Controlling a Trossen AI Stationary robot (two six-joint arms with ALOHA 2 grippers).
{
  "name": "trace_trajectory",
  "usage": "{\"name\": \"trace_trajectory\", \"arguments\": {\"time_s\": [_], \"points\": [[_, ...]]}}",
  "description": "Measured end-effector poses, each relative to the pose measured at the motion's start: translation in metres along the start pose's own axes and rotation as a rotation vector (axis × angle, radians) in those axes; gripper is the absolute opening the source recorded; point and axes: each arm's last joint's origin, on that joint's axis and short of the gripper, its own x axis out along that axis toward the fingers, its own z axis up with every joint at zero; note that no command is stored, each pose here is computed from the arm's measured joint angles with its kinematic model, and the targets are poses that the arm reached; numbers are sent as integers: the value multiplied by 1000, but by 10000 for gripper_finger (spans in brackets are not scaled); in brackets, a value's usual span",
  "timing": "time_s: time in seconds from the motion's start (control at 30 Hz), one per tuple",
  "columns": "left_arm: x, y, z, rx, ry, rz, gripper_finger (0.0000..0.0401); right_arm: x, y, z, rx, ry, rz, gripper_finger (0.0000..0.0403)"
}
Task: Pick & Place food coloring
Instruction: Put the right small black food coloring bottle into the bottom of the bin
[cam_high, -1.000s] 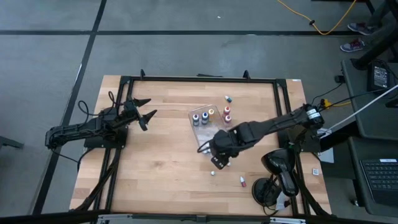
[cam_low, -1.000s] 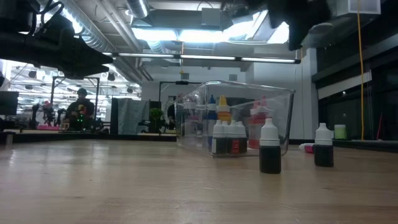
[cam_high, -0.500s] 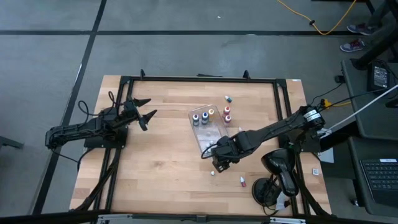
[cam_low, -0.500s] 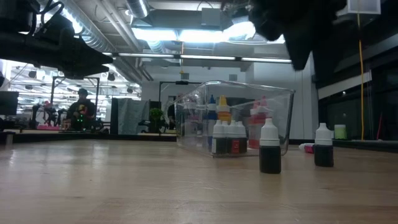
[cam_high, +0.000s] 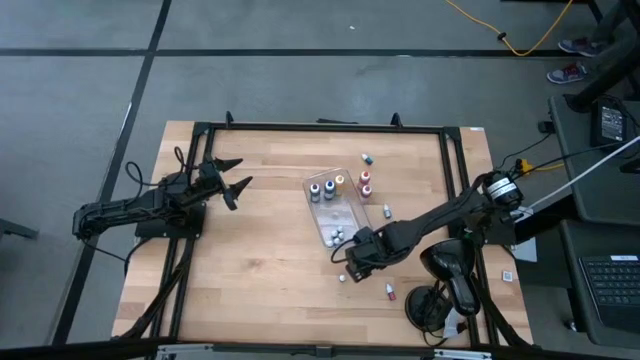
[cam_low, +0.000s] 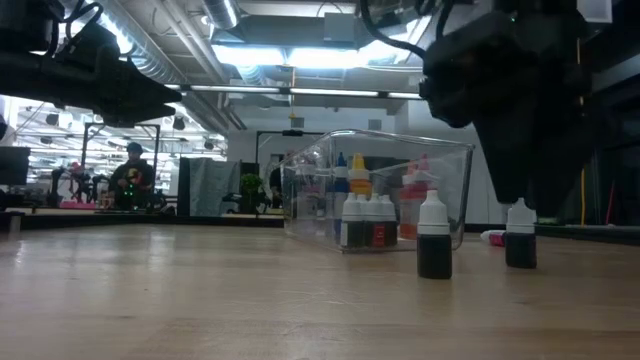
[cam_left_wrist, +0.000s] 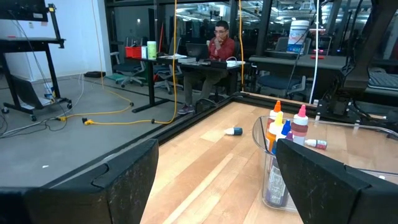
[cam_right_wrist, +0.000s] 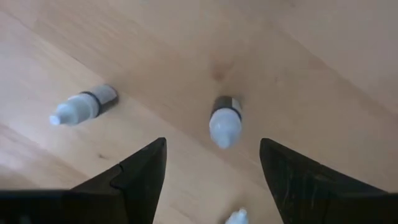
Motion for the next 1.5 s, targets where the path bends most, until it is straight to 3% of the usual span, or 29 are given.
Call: {"name": "trace_trajectory", "arguments": {"time_s": [0.57,1.23,1.5], "points": [[0,0,0,0,0,0,320,12,-6,1,-77,-38,11,252],[0,0,0,0,0,0,320,10,-3,0,-100,-10,40,64],[0,0,0,0,0,0,320,-19,13,7,-219,11,34,59]]}}
